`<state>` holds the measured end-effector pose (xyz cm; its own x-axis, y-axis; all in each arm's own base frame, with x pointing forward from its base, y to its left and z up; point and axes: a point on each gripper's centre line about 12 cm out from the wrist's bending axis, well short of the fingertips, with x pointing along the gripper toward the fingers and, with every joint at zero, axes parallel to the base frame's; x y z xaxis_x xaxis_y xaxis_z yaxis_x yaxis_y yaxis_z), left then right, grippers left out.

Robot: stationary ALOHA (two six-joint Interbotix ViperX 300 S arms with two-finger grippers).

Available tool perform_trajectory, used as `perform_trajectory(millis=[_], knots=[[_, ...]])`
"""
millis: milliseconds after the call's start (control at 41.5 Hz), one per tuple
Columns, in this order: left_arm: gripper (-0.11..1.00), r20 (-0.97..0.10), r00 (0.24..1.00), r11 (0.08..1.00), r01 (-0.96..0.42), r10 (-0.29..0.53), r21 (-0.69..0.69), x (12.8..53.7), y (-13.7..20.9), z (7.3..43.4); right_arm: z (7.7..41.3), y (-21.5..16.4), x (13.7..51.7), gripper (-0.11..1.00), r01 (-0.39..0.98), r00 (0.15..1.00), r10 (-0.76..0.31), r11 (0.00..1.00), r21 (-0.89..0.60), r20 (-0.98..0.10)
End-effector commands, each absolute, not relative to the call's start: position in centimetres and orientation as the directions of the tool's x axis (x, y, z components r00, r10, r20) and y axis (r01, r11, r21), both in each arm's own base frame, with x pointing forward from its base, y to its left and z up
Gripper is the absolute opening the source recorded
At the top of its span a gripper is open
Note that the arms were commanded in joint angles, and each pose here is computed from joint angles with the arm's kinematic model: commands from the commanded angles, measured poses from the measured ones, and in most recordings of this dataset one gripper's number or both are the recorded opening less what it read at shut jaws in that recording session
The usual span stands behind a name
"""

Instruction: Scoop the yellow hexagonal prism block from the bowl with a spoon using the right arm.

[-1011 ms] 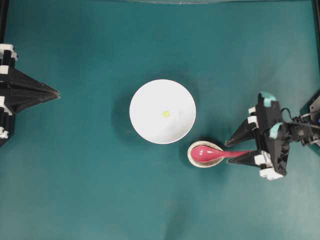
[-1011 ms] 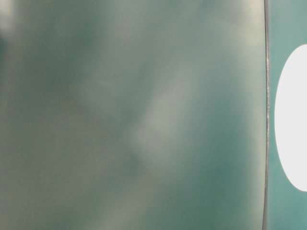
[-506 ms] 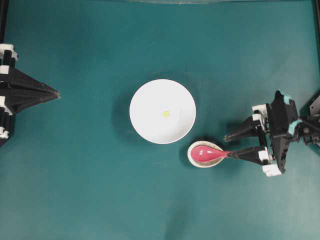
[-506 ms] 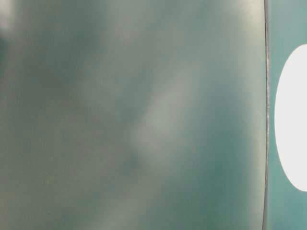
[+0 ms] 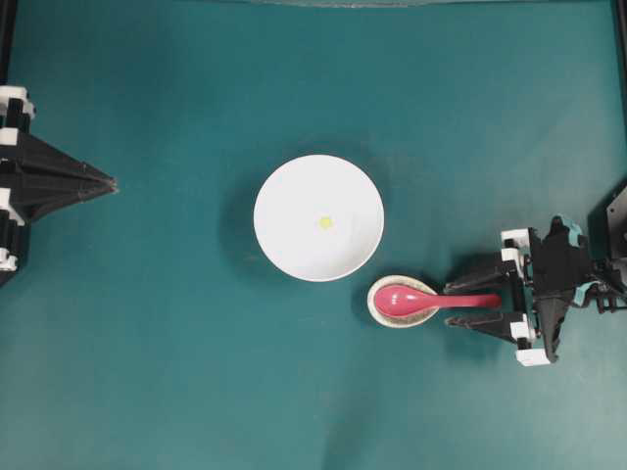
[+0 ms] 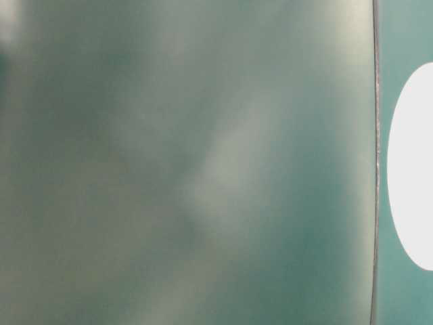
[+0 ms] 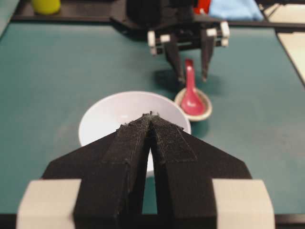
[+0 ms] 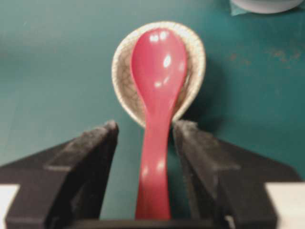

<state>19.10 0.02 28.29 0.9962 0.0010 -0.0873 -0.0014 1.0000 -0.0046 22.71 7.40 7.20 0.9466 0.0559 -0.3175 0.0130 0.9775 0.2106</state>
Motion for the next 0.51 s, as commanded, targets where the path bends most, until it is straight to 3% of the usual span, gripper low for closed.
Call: perform_trajectory(millis=[0,289,481], knots=[[0.02,-0.058,0.998,1.000,-0.003,0.002,-0.002,19.31,0.05,29.47,7.51,7.47,22.80,0.56,0.009,0.953,0.056,0.978,0.210,-0.298],[0.02,-0.058,0.998,1.000,-0.003,0.002,-0.003,19.34,0.05,29.46,7.57,7.52,22.94,0.56,-0.007,0.954,0.053,0.987,0.158,-0.294],[0.02,-0.058,0.998,1.000,-0.003,0.003,-0.005,19.34,0.05,29.46,7.58,7.53,22.98,0.47,-0.007,0.955,0.052,0.988,0.153,-0.293]])
